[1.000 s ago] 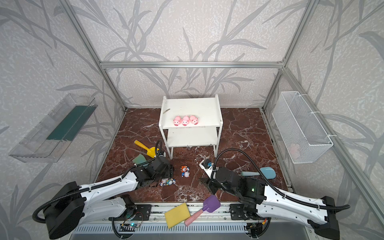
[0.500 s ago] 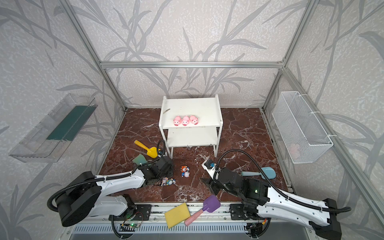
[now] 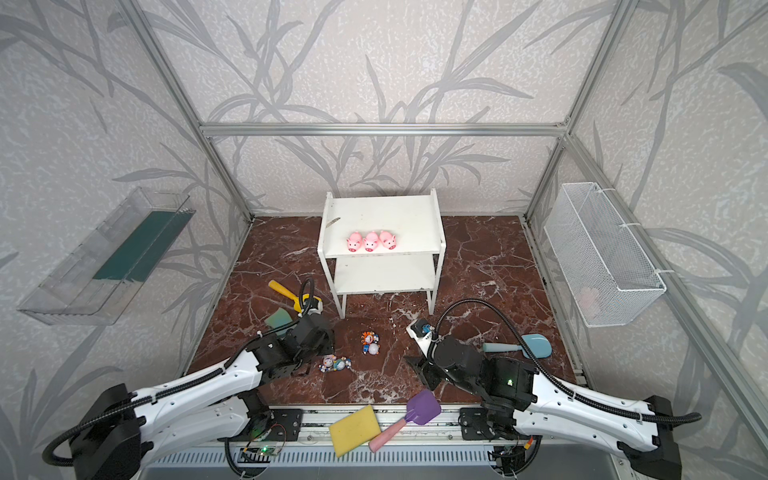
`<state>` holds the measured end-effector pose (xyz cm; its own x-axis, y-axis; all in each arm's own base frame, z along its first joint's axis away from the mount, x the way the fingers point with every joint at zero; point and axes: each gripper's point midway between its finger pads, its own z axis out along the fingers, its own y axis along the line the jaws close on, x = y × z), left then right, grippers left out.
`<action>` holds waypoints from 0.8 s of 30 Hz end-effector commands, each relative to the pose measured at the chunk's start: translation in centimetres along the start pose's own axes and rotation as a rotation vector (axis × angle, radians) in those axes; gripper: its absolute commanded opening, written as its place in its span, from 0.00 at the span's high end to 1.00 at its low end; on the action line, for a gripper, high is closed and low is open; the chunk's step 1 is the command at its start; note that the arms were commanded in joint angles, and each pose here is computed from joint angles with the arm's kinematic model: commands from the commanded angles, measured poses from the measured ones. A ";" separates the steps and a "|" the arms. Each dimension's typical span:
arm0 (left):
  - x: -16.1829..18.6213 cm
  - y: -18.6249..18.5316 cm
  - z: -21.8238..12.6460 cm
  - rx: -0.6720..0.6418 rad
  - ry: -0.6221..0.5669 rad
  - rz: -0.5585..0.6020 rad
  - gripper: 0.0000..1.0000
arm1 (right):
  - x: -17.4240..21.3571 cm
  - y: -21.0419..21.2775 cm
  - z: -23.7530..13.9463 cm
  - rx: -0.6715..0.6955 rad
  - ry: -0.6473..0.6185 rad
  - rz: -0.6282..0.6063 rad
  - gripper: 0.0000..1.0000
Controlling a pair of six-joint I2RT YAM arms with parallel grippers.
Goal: Place and organize the plastic toys onto the shelf
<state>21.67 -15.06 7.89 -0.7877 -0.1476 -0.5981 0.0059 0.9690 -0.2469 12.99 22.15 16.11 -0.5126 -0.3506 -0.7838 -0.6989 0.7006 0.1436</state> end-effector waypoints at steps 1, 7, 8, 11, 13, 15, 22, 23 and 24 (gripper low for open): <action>0.3 -0.9 -2.0 0.033 0.052 0.100 0.79 | 1.6 -1.8 0.0 0.094 0.079 0.083 0.48; 2.2 -5.2 -3.4 0.134 0.069 0.313 0.83 | 4.2 -3.7 0.1 0.126 0.149 0.221 0.49; 2.6 -6.2 -3.5 0.156 0.071 0.343 0.83 | 4.7 -4.1 0.1 0.133 0.161 0.253 0.49; 4.1 -9.4 -3.6 0.229 0.092 0.454 0.83 | 6.1 -5.6 -0.4 0.174 0.195 0.350 0.49; 5.2 -11.8 -3.6 0.274 0.107 0.539 0.82 | 6.9 -5.8 -0.3 0.172 0.208 0.379 0.49; 6.4 -14.2 -3.4 0.311 0.131 0.630 0.82 | 7.5 -6.0 -0.3 0.190 0.223 0.436 0.49; 10.2 -21.1 -1.4 0.375 0.208 0.842 0.81 | 10.0 -6.9 0.2 0.245 0.264 0.507 0.47; 10.6 -21.8 -1.1 0.385 0.214 0.854 0.81 | 10.2 -7.3 0.0 0.267 0.257 0.521 0.46; 10.8 -22.3 -0.8 0.393 0.220 0.860 0.80 | 10.4 -7.5 -0.1 0.280 0.251 0.530 0.46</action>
<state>12.90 -36.28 7.59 -0.5716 0.6186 -0.5391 0.7578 0.6500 -0.0575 13.03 14.37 7.52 -0.8634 -0.0825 -0.4977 -0.2538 0.9236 0.2873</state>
